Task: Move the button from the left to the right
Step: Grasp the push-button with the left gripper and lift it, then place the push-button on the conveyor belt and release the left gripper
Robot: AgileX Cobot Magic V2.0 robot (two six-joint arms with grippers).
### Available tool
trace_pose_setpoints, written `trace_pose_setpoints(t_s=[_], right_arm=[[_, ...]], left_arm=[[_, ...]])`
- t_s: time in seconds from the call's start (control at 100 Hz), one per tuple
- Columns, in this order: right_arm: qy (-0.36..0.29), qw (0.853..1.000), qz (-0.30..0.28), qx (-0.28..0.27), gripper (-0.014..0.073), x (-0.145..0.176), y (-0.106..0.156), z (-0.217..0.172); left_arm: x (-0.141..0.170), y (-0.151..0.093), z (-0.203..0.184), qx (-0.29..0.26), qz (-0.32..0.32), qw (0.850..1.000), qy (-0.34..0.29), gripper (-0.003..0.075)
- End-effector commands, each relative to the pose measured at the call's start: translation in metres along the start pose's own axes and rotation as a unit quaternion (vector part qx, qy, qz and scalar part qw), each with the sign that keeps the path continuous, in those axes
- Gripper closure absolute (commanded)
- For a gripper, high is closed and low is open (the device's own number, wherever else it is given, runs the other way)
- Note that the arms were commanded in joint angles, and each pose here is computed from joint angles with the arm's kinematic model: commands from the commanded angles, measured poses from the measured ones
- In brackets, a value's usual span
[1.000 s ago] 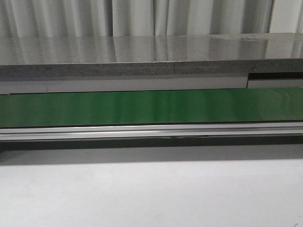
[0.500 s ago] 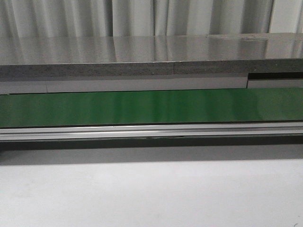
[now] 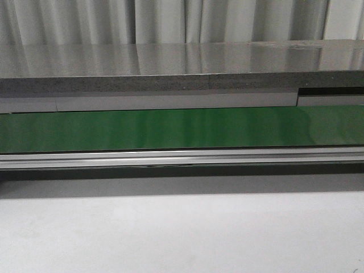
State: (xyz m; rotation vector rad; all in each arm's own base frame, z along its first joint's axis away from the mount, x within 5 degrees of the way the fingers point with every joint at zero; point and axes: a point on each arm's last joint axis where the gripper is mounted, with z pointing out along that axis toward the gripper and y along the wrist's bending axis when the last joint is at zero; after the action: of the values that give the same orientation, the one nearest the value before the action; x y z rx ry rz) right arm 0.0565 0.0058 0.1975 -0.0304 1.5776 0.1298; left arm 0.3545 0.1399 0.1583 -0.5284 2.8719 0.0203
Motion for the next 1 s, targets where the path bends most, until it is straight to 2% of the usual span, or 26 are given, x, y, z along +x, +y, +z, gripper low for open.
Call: trace_pose_setpoints(t_s=[0.0, 0.19, 0.3, 0.45, 0.69, 0.86, 0.93, 0.99], right_arm=[[-0.061, 0.998, -0.006, -0.003, 0.0663, -0.015, 0.001, -0.003], [-0.061, 0.998, -0.006, -0.003, 0.0663, -0.015, 0.001, -0.003], [-0.061, 0.998, -0.006, -0.003, 0.0663, -0.015, 0.001, -0.003], [-0.061, 0.998, -0.006, -0.003, 0.0663, -0.015, 0.001, -0.003], [-0.061, 0.998, -0.006, -0.003, 0.0663, -0.015, 0.001, -0.003], [-0.061, 0.998, -0.006, -0.003, 0.0663, -0.015, 0.001, -0.003], [-0.061, 0.998, -0.006, -0.003, 0.0663, -0.015, 0.001, -0.003], [-0.061, 0.998, -0.006, -0.003, 0.0663, -0.015, 0.001, -0.003]], left_arm=[[-0.015, -0.001, -0.049, 0.001, -0.002, 0.997, -0.075, 0.0741], [-0.016, -0.007, -0.099, 0.011, 0.002, 0.992, -0.124, 0.0741], [-0.013, -0.017, -0.111, 0.030, 0.023, 0.991, -0.129, 0.0741], [-0.008, -0.040, -0.110, 0.071, 0.057, 0.990, -0.112, 0.0741], [-0.002, -0.072, -0.109, 0.084, 0.115, 0.984, -0.106, 0.0741], [-0.001, -0.082, -0.109, 0.087, 0.133, 0.982, -0.106, 0.0737], [-0.001, -0.081, -0.109, 0.086, 0.134, 0.982, -0.106, 0.0702], [-0.001, -0.081, -0.109, 0.086, 0.135, 0.981, -0.106, 0.0628]])
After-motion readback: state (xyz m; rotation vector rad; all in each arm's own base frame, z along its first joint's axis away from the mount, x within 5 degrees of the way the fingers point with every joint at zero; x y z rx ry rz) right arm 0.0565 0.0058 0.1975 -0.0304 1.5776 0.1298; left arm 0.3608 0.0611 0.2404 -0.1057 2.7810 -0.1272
